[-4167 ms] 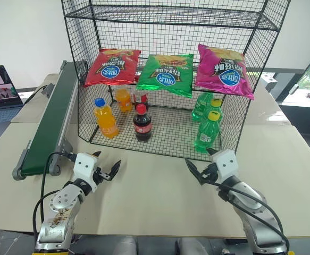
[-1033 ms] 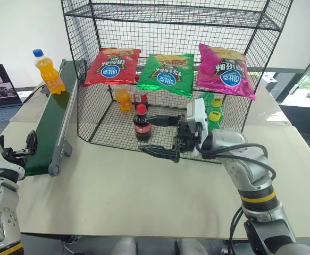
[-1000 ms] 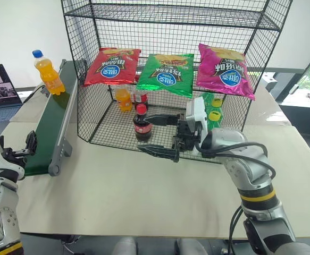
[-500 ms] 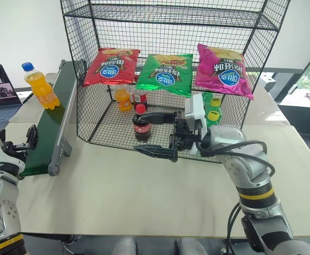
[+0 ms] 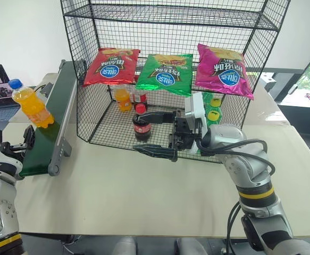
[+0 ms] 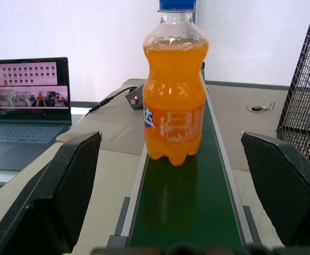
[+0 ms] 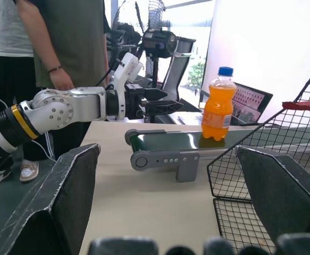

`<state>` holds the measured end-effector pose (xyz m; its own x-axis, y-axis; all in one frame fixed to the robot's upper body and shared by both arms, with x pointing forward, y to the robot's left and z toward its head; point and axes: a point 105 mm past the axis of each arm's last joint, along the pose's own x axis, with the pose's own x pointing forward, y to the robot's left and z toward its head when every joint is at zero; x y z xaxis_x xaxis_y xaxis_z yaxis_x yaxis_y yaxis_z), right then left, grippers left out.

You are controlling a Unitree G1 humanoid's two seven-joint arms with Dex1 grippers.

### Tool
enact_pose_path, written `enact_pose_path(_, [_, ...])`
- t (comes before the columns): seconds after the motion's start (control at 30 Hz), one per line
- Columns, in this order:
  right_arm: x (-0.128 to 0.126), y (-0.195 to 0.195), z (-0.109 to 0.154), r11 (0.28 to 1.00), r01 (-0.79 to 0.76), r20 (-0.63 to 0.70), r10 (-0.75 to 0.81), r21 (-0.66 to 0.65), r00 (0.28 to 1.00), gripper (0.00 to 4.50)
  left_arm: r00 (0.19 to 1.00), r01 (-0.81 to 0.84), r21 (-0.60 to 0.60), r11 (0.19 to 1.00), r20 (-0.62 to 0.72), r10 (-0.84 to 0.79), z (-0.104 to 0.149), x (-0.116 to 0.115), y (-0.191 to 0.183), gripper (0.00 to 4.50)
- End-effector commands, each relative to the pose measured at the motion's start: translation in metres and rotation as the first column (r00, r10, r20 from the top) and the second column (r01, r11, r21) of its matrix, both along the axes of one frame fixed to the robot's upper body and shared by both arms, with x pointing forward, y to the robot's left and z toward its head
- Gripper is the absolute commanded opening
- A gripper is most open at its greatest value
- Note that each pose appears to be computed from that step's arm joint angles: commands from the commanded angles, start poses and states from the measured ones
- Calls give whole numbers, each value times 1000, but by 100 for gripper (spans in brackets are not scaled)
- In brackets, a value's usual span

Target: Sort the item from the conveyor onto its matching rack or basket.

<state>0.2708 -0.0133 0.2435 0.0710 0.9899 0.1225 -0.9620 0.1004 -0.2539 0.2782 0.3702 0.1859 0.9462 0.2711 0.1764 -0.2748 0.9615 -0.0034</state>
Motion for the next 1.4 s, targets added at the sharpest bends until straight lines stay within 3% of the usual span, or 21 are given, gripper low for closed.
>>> enact_pose_path(0.03, [-9,2,12,999,-31,41,30,22,999,450,998,-29,40,999,56,27,19,-3,7,448])
enact_pose_path(0.43, [-10,4,15,999,-37,45,36,28,998,450,998,-16,34,999,67,13,24,1,12,448])
enact_pose_path(0.63, [-11,4,15,999,-36,42,34,31,999,450,998,13,-34,999,57,-11,19,1,14,240])
enact_pose_path(0.87, [-10,-1,12,1000,-6,41,6,18,999,450,995,80,3,997,62,-80,28,-3,-8,238])
enact_pose_path(1.13, [-3,-12,-6,992,126,13,-126,-27,992,450,961,264,51,963,74,-267,50,-5,-77,238])
enact_pose_path(1.4, [20,-17,-30,929,366,0,-367,-59,930,450,908,407,39,913,89,-408,39,44,-142,238])
